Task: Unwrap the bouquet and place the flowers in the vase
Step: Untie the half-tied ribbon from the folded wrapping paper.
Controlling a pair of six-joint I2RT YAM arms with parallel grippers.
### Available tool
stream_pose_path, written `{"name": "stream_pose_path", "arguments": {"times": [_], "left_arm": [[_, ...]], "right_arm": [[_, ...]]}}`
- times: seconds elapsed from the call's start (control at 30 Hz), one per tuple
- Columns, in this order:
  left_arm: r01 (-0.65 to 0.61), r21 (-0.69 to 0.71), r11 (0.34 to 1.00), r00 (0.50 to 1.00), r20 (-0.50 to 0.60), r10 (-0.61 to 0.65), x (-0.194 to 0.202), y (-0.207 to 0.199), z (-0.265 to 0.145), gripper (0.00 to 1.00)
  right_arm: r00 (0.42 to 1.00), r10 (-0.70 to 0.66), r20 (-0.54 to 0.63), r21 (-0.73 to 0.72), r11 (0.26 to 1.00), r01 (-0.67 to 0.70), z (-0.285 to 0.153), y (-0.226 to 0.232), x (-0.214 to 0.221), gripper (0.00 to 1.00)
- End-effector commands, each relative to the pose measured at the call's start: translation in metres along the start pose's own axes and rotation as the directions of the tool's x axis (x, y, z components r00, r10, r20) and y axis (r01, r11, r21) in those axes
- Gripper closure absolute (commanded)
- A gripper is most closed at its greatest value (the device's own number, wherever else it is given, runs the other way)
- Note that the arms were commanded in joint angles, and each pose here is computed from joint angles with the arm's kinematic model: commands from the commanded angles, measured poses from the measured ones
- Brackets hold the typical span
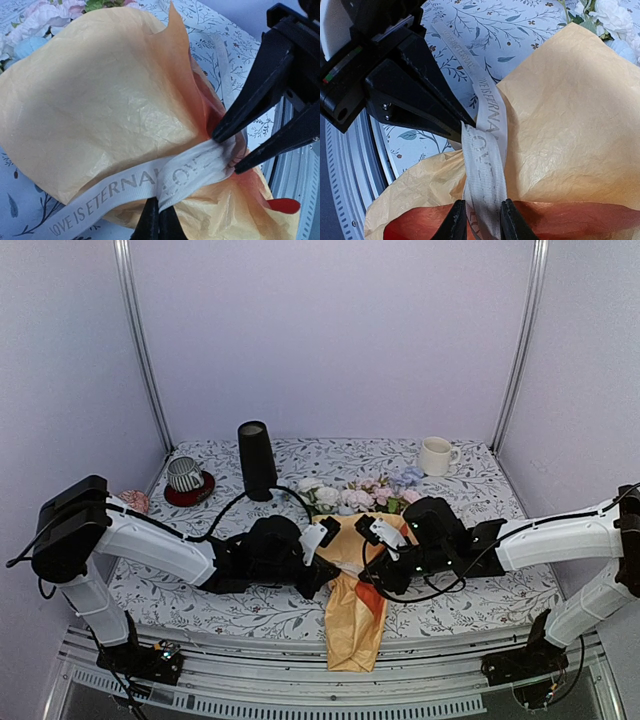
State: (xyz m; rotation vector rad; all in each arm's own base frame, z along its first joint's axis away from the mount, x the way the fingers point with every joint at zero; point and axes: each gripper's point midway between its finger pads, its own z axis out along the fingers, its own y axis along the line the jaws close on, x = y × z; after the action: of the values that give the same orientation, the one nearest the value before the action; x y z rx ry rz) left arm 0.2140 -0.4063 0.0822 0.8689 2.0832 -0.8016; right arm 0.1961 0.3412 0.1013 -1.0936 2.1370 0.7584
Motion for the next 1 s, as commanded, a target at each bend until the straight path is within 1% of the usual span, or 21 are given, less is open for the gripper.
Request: {"name": "stream_pose_path", "arguments": {"times": [0.0, 0.2, 0.23, 0.27, 0.3, 0.37, 0.4, 0.53, 0.83, 0.9, 0.97], "left_arm": [[-0.002, 0.012, 1.000, 0.999, 0.039, 0.001, -0.011, 0.001, -0.007, 1.00], [0.011, -0.018, 1.000, 0.999, 0.045, -0.010, -0.012, 0.007, -0.009, 1.00], [0.014, -0.023, 1.000, 0.999, 0.044, -0.013, -0.011, 0.008, -0.010, 1.00], [0.018, -0.026, 1.000, 0.999, 0.046, -0.017, -0.011, 0.010, -0.011, 1.00], [0.021, -0.027, 0.999, 0.999, 0.047, -0.019, -0.012, 0.010, -0.011, 1.00], [0.022, -0.027, 0.999, 0.999, 0.048, -0.020, -0.012, 0.011, -0.012, 1.00], [0.022, -0.027, 0.999, 0.999, 0.046, -0.021, -0.012, 0.011, -0.012, 1.00], [0.022, -0.018, 1.000, 0.999, 0.048, -0.021, -0.012, 0.010, -0.011, 1.00], [0.026, -0.008, 1.000, 0.998, 0.054, -0.026, -0.015, 0.007, -0.012, 1.00], [0.027, -0.010, 1.000, 0.998, 0.052, -0.027, -0.014, 0.008, -0.011, 1.00], [0.029, -0.012, 1.000, 0.998, 0.055, -0.028, -0.015, 0.008, -0.012, 1.00]], "right_arm": [[0.999, -0.024, -0.021, 0.002, 1.000, 0.024, 0.004, 0.003, 0.000, 0.74], [1.000, -0.024, 0.001, 0.019, 1.000, 0.024, -0.005, 0.002, -0.004, 0.80], [1.000, -0.025, 0.008, 0.018, 1.000, 0.025, -0.007, 0.003, -0.005, 0.83], [1.000, -0.026, 0.013, 0.018, 1.000, 0.026, -0.009, 0.003, -0.005, 0.84], [1.000, -0.024, 0.018, 0.016, 1.000, 0.024, -0.011, 0.004, -0.005, 0.83], [0.999, -0.024, 0.023, 0.011, 1.000, 0.024, -0.014, 0.005, -0.005, 0.75], [0.999, -0.025, 0.022, 0.009, 1.000, 0.025, -0.015, 0.006, -0.003, 0.73], [0.999, -0.028, 0.016, -0.002, 1.000, 0.028, -0.016, 0.007, -0.001, 0.68], [0.999, -0.038, -0.029, 0.008, 0.999, 0.038, -0.006, 0.006, 0.006, 0.66], [0.999, -0.038, -0.039, 0.009, 0.999, 0.038, -0.004, 0.005, 0.009, 0.68], [0.998, -0.038, -0.046, 0.011, 0.999, 0.038, -0.003, 0.005, 0.011, 0.72]]}}
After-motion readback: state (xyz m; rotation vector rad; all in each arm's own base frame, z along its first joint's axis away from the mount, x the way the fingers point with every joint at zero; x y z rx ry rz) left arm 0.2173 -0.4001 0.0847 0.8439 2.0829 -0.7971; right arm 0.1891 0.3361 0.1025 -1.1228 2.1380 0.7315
